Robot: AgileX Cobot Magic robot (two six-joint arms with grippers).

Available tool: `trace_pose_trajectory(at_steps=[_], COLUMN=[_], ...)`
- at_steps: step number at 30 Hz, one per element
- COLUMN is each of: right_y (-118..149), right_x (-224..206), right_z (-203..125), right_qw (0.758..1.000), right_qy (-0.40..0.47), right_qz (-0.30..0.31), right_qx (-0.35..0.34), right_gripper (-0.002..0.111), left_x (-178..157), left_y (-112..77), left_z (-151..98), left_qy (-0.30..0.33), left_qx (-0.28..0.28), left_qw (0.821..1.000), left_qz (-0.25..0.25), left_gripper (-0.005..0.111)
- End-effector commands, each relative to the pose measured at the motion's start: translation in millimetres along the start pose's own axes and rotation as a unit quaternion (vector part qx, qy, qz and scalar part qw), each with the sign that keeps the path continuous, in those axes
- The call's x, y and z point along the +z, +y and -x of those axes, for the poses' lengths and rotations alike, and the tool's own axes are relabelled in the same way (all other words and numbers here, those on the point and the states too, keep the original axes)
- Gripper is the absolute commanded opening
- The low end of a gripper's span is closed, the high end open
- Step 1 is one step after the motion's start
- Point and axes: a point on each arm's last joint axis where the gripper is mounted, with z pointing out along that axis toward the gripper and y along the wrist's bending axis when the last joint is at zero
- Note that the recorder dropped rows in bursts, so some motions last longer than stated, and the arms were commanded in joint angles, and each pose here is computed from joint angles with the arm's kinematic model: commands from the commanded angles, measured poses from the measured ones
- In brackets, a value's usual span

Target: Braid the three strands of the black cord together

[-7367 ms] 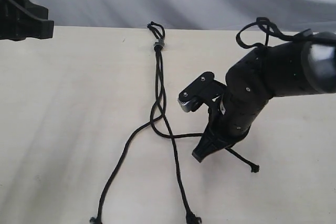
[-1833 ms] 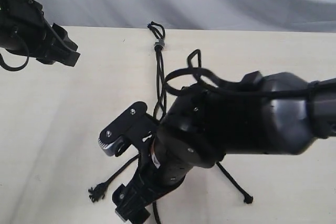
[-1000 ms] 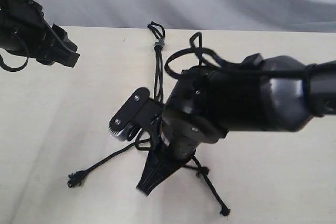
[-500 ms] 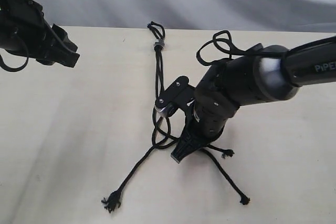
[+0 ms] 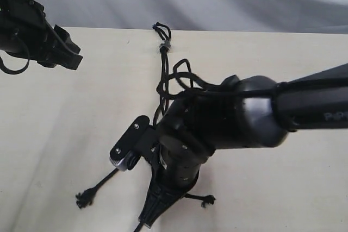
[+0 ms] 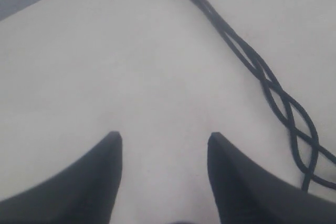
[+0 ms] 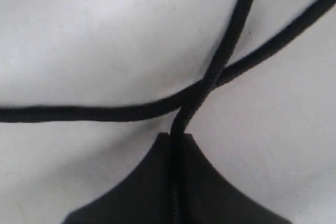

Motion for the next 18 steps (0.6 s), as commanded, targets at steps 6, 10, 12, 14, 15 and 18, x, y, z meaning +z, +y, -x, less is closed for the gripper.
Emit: trace_pose_trajectory(at_steps=[6,10,12,14,15,18], right_y=[-38.2,-48.1,-51.7,-52.3,-52.6,-52.3], right_x=[-22.4,-9.3,-2.0,1.8,2.6,5.4], right_z=[-1.4,-5.3,-7.7,-8.3,-8.4,-8.6], right_qw=[0.998,0.998,0.998,0.998,0.998,0.998], right_qy=[-0.046,-0.024,-0.011,-0.005,-0.003,0.000], right_qz=[-0.021,-0.021,-0.021,-0.026,-0.028,-0.027], right_qx=[0.044,0.059,0.062,0.053,0.050,0.050], right_gripper=[0.000,0.000,0.000,0.000,0.001,0.001], left_x=[-0.2,-0.2,-0.2,-0.2,-0.2,-0.2], left_y=[0.4,0.2,0.2,0.2,0.1,0.1], left_z=[-2.0,-2.9,-2.9,-2.9,-2.9,-2.9], left_qy=[0.002,0.007,0.007,0.007,0.007,0.007], left_qx=[-0.003,-0.003,-0.003,-0.003,-0.004,-0.004], left_qw=[1.000,1.000,1.000,1.000,1.000,1.000], left_qz=[0.000,-0.001,-0.001,-0.001,-0.001,-0.001], left_gripper=[0.049,0.049,0.049,0.049,0.049,0.049])
